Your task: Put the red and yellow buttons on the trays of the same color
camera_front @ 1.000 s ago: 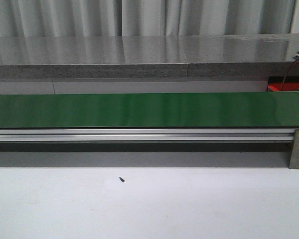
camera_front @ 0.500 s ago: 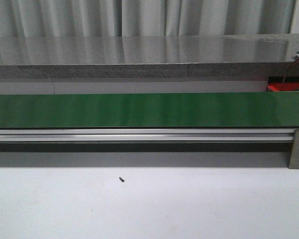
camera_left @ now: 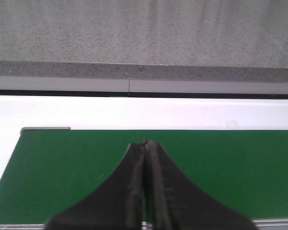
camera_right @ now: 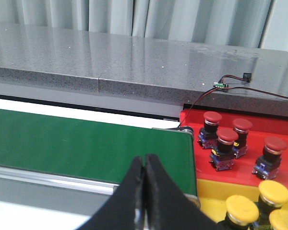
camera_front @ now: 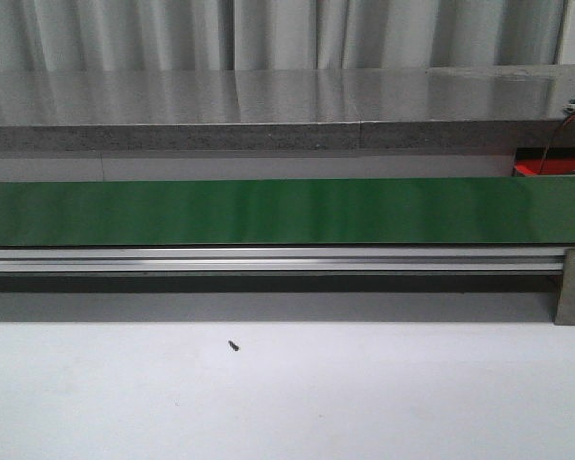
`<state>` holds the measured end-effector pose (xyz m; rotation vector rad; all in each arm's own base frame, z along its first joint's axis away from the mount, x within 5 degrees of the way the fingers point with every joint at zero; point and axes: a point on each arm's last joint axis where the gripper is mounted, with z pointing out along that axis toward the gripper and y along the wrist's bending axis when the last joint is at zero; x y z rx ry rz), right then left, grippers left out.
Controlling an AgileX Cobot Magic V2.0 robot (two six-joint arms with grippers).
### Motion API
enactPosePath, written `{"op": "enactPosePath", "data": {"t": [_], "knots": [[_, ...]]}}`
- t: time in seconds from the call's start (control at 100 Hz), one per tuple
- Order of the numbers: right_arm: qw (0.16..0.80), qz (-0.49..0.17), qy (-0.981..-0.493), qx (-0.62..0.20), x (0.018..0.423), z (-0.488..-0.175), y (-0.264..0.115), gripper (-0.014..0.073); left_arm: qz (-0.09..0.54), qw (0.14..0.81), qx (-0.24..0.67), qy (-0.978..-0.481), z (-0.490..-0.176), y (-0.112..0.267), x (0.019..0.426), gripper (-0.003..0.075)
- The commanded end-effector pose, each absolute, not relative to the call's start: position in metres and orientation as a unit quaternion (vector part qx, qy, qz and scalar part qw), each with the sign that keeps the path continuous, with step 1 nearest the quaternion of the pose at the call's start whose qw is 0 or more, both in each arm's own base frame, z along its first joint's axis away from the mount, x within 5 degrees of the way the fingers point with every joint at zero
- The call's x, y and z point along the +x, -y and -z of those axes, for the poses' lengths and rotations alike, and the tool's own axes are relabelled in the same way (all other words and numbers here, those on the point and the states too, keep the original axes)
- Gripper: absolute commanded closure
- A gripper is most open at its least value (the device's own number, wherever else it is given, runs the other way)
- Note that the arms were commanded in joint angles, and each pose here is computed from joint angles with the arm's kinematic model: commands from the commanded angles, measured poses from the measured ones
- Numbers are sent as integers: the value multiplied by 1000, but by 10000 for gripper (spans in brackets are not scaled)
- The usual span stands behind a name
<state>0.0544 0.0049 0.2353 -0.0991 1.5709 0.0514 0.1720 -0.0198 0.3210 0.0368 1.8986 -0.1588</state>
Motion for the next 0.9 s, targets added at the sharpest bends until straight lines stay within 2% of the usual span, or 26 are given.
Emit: {"op": "enactPosePath", "data": {"t": [0.0,0.29,0.89], "knots": [[749,-20,-660,-47,49,-238,-5,689,74,622,9,-780,-338,20,174,740],[729,-11,-683,-43,55,-207,-4,689,74,622,9,-779,-338,20,174,740],[731,-7,-681,-47,55,-208,-4,689,74,622,9,-779,-338,20,174,740]]}}
